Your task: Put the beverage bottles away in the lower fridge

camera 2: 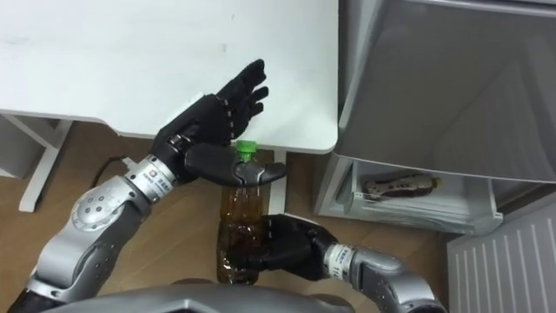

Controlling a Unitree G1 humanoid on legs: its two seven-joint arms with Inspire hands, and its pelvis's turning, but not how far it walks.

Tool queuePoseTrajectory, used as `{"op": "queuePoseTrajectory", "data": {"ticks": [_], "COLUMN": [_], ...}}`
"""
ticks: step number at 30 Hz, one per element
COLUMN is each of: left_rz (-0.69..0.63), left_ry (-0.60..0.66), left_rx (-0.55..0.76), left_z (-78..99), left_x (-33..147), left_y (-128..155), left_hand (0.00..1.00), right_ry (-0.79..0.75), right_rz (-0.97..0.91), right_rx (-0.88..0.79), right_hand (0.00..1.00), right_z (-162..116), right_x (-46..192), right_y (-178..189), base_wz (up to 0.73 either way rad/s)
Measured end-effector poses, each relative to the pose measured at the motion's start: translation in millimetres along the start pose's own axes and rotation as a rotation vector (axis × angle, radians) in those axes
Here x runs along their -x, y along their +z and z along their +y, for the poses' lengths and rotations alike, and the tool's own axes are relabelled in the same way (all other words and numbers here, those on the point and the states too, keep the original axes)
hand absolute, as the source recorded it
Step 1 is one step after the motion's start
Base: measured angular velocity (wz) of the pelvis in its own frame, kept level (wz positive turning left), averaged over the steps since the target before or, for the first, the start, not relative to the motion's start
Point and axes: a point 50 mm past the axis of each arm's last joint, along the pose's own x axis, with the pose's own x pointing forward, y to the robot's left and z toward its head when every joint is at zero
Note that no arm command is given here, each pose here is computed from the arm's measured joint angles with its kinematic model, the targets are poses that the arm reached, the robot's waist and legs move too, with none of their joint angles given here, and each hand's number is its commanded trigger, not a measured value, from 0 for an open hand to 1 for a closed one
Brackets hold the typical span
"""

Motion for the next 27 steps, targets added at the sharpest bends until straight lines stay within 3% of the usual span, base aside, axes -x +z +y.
{"op": "queuePoseTrajectory", "data": {"ticks": [10, 18, 27], "left_rz": [-0.168, -0.345, -0.510], "left_ry": [-0.006, 0.172, 0.368], "left_rx": [-0.071, -0.147, -0.209], "left_z": [-2.0, 24.2, 37.7], "left_x": [-7.1, 0.5, 16.8], "left_y": [37, 77, 108], "left_hand": [0.00, 0.00, 0.00], "right_ry": [-0.020, -0.063, -0.107], "right_rz": [0.062, 0.059, 0.037], "right_rx": [0.083, 0.073, 0.028], "right_hand": [1.00, 1.00, 1.00], "right_z": [-2, -10, -16], "right_x": [1, 14, 27], "right_y": [0, -4, -11], "base_wz": [0.00, -0.01, -0.02]}}
